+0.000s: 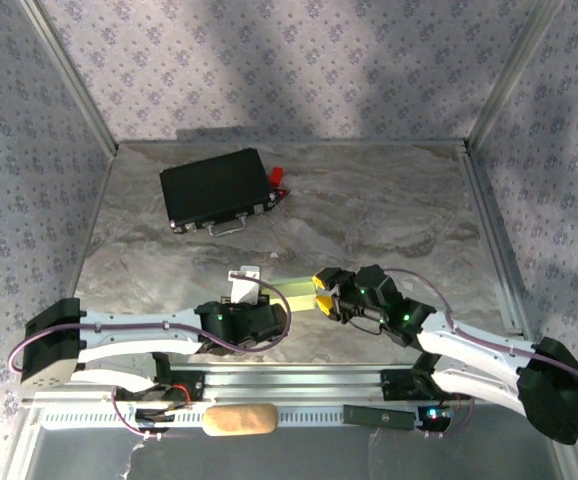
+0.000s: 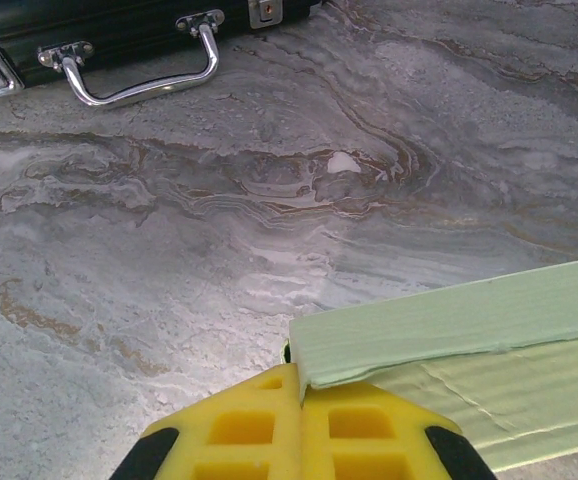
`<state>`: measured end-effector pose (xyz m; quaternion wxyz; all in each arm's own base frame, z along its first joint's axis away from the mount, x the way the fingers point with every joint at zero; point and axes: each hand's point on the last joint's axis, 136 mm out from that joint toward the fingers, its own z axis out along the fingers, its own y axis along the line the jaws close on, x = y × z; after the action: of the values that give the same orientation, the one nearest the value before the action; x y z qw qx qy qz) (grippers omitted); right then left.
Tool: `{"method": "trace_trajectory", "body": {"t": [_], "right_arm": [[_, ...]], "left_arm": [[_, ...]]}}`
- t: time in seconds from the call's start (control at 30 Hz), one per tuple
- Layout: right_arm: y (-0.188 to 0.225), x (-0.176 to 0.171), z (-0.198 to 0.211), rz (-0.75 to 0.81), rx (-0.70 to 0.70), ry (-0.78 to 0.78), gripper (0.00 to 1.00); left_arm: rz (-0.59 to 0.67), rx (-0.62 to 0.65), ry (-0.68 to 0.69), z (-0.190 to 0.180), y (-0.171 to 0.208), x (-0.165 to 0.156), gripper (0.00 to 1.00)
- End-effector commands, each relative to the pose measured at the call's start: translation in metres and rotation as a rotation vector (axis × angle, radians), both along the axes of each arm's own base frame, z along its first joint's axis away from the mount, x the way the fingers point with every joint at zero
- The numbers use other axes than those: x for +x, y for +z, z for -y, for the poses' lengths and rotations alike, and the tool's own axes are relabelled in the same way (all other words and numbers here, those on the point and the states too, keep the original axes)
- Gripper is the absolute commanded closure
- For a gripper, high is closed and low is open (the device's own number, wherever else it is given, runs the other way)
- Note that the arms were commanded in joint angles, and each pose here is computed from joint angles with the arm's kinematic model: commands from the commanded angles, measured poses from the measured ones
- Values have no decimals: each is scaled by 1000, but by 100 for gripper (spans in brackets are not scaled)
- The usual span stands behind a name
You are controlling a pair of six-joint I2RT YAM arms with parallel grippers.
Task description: Fold the paper box
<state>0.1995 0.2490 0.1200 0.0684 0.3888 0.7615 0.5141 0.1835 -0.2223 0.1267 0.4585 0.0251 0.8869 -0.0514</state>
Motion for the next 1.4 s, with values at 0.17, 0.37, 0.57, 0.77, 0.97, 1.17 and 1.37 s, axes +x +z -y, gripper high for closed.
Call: {"method": "trace_trajectory", "body": {"t": [0.17, 0.37, 0.57, 0.77, 0.97, 1.17, 1.37], "right_arm": [[-12, -1, 5, -25, -37, -10, 50], [-15, -1, 7, -27, -54, -15, 50], [-15, 0, 7, -24, -64, -14, 51], [-14, 0, 7, -19, -75, -8, 52], [-15, 0, 9, -18, -80, -10, 52], [-14, 0, 8, -14, -80, -8, 53], [-18, -2, 9, -20, -90, -5, 56]], "left_arm": [[-24, -45, -52, 13, 11, -6, 74], [-72, -168, -108, 21, 26, -18, 56], [-79, -333, -111, 10, 51, -25, 44], [-157, -495, -45, -13, 45, -10, 39], [-230, -625, -61, -5, 32, 10, 41], [-310, -646, -62, 7, 1, 9, 49], [-305, -649, -24, -6, -9, 5, 62]]}}
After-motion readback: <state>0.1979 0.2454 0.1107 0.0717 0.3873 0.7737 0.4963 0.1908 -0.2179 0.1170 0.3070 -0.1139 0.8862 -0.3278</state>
